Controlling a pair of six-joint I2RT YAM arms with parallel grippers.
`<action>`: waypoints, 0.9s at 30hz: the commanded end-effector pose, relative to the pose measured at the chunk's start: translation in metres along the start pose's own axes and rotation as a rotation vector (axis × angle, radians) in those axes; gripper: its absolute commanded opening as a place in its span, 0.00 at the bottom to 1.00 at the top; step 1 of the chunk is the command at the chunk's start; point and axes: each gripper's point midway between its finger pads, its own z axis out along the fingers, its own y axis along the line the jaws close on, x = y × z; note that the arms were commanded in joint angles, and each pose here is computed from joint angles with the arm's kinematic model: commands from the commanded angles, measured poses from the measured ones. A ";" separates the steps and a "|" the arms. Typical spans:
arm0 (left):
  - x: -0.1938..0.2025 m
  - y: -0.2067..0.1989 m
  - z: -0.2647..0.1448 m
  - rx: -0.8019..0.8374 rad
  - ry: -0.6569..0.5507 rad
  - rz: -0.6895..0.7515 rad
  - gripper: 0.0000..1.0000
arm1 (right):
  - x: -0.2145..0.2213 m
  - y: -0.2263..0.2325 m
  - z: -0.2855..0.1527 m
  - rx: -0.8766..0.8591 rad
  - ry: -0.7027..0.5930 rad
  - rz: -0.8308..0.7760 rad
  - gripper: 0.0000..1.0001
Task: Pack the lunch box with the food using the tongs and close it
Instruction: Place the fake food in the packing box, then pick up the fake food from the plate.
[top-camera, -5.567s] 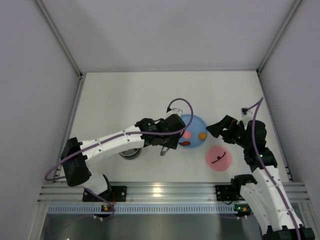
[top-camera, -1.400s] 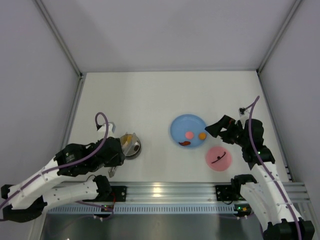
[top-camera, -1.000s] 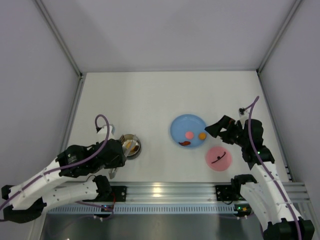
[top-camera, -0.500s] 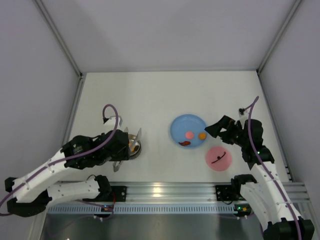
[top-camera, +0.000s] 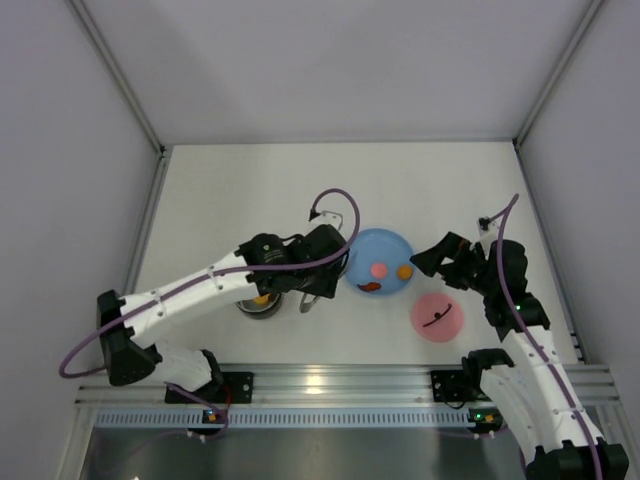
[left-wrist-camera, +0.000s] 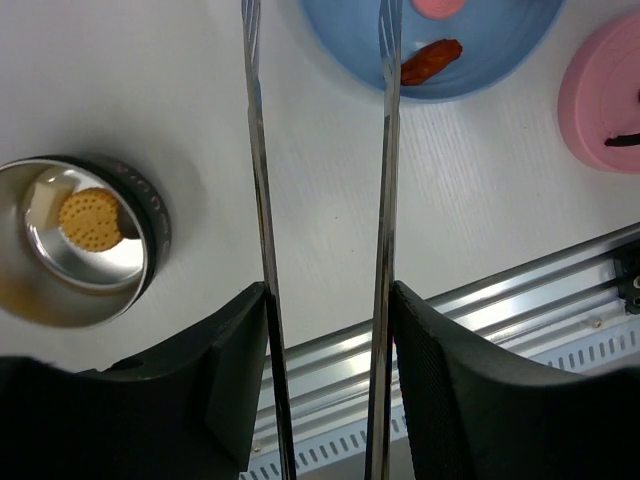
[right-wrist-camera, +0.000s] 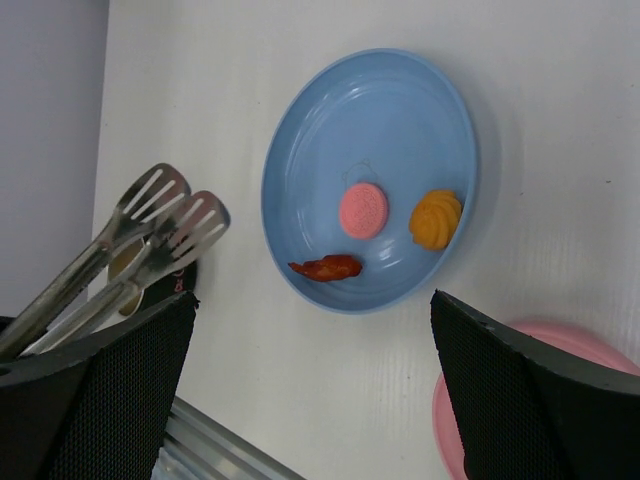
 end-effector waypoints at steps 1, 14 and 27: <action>-0.030 -0.044 0.011 0.135 -0.064 0.035 0.55 | -0.017 0.010 -0.007 -0.015 -0.054 -0.036 0.99; -0.031 -0.088 0.071 0.162 0.005 0.090 0.55 | -0.015 0.008 -0.008 -0.004 -0.043 -0.042 0.99; -0.018 -0.092 0.099 0.135 0.058 0.110 0.55 | -0.019 0.010 -0.010 0.003 -0.045 -0.057 0.99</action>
